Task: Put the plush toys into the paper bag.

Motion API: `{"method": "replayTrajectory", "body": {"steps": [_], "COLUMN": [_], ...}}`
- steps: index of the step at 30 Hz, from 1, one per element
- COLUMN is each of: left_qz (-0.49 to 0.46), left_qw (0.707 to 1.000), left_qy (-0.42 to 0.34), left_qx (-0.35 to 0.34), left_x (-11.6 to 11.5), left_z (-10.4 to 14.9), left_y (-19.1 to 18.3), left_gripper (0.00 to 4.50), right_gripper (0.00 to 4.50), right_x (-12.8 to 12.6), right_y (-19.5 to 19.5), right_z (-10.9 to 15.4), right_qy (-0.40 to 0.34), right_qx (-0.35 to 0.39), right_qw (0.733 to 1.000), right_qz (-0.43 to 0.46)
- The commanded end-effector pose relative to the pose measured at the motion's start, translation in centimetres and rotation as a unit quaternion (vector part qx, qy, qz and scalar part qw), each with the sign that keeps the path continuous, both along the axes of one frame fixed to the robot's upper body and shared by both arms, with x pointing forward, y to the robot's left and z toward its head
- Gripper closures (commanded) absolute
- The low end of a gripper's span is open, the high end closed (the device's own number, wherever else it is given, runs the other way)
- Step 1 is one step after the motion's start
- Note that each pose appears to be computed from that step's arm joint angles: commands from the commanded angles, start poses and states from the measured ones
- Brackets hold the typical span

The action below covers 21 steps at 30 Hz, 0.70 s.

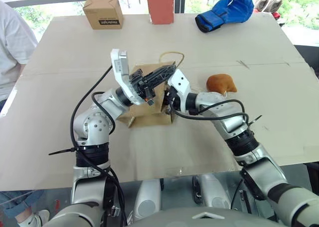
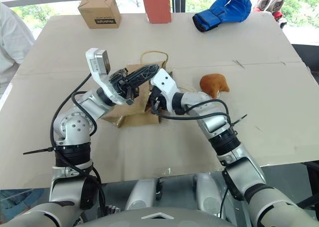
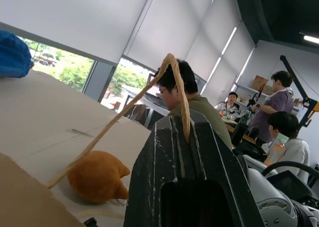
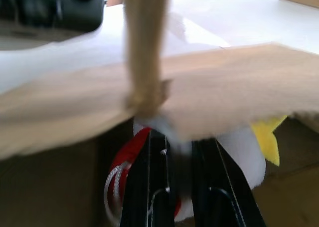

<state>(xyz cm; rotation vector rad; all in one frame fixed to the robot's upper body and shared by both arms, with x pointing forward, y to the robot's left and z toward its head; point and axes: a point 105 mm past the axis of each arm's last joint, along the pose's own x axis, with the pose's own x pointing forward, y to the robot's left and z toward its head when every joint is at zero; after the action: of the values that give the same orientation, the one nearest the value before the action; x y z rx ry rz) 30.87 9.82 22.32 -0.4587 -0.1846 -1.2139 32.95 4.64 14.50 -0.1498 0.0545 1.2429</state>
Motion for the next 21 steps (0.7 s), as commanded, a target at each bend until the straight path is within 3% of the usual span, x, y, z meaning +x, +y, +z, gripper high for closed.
{"method": "replayTrajectory", "body": {"steps": [1,3,8,14,17,19,21], "left_qz": [0.011,0.019,0.026,0.013,0.016,0.017,0.017], "left_qw": [0.999,0.998,0.995,0.995,0.993,0.992,0.990], "left_qy": [-0.047,-0.057,-0.082,-0.087,-0.098,-0.107,-0.115], "left_qx": [0.023,0.036,0.047,0.046,0.064,0.072,0.081], "left_x": [-0.5,-0.4,0.6,0.7,1.0,1.1,1.3], "left_z": [0.5,0.4,1.1,1.2,1.2,1.5,1.7], "left_y": [1.0,1.4,2.4,2.0,2.4,2.6,2.7], "left_gripper": [4.50,4.50,4.50,4.50,4.50,4.50,4.50], "right_gripper": [3.08,2.52,2.52,2.52,1.81,0.94,0.94], "right_x": [0.8,0.3,-2.1,-1.9,-0.9,0.1,0.9], "right_y": [-2.2,-3.7,-6.9,-7.5,-10.9,-13.2,-15.1], "right_z": [0.2,0.8,3.1,2.4,4.4,5.1,5.1], "right_qy": [-0.002,-0.007,-0.006,-0.014,-0.046,-0.051,-0.053], "right_qx": [0.031,0.033,0.056,0.033,0.031,0.017,-0.006], "right_qw": [0.999,0.999,0.997,0.995,0.984,0.973,0.963], "right_qz": [-0.027,-0.033,-0.056,-0.096,-0.169,-0.224,-0.262]}}
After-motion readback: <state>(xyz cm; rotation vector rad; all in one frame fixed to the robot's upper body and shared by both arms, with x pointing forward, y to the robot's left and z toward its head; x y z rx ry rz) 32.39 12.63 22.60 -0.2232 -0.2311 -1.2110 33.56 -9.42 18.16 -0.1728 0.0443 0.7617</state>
